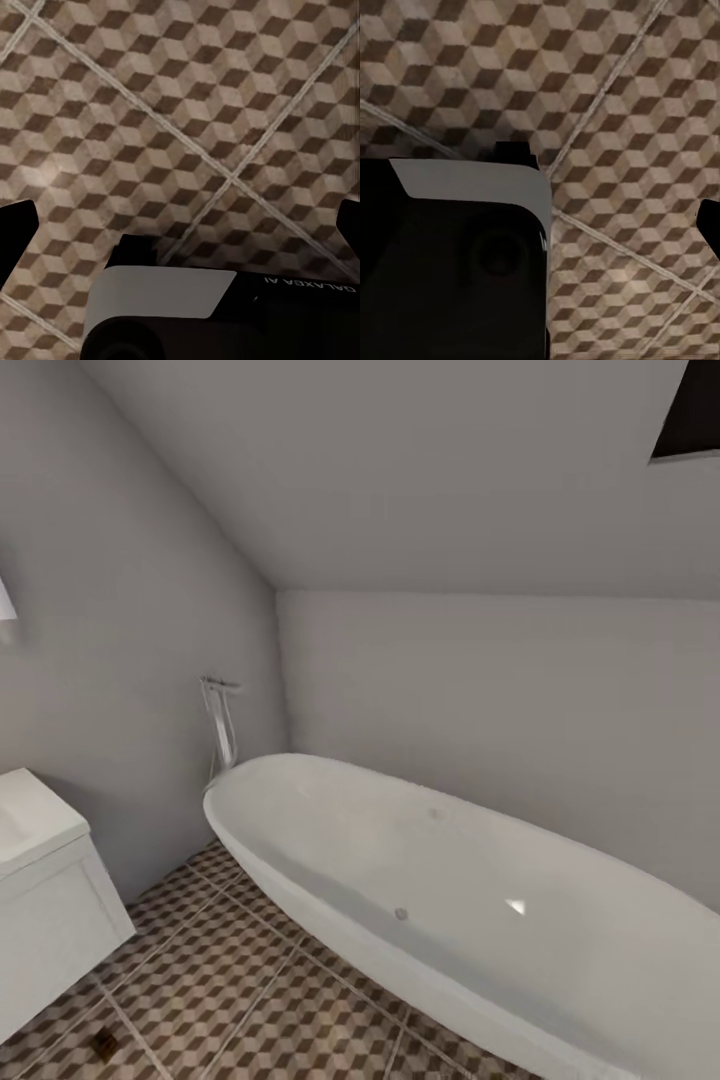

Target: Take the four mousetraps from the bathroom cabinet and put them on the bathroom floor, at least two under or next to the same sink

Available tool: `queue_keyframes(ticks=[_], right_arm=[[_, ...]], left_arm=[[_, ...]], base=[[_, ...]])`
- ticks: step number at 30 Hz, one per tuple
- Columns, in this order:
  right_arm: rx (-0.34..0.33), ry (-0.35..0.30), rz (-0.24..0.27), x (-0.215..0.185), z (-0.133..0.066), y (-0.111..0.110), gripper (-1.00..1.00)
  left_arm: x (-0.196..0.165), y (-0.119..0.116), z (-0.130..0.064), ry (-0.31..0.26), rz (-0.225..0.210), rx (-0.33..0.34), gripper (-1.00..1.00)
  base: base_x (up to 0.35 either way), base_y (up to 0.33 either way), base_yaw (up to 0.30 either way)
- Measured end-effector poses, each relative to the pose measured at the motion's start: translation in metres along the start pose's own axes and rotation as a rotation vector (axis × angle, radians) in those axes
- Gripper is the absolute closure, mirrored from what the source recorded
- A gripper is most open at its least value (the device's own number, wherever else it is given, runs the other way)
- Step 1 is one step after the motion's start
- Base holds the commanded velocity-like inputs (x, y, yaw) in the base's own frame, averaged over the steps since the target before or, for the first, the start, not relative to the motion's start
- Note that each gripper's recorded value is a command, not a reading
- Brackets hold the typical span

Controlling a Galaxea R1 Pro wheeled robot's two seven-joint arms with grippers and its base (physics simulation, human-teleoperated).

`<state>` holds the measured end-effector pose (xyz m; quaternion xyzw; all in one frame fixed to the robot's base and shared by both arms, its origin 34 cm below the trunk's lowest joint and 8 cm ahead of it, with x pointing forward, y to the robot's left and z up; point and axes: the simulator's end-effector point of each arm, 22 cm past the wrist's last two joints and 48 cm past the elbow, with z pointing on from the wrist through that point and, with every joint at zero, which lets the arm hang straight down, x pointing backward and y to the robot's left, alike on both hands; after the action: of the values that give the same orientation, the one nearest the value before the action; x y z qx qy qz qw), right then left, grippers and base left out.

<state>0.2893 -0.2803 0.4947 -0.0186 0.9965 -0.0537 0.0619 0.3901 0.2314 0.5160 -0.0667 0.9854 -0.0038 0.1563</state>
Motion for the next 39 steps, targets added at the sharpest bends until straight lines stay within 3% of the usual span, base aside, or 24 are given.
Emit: queue_keyframes(ticks=[11, 39], right_arm=[[-0.048, 0.002, 0.014, 0.0021, -0.0001, 0.0094, -1.00], [-0.055, 0.000, 0.033, 0.0019, 0.0000, 0.0095, -1.00]], left_arm=[[0.0000, 0.0000, 0.0000, 0.000, -0.001, 0.000, -1.00], [-0.0001, 0.0000, 0.0000, 0.000, 0.000, 0.000, -1.00]], base=[[0.000, 0.000, -0.296], [0.000, 0.000, -0.296]])
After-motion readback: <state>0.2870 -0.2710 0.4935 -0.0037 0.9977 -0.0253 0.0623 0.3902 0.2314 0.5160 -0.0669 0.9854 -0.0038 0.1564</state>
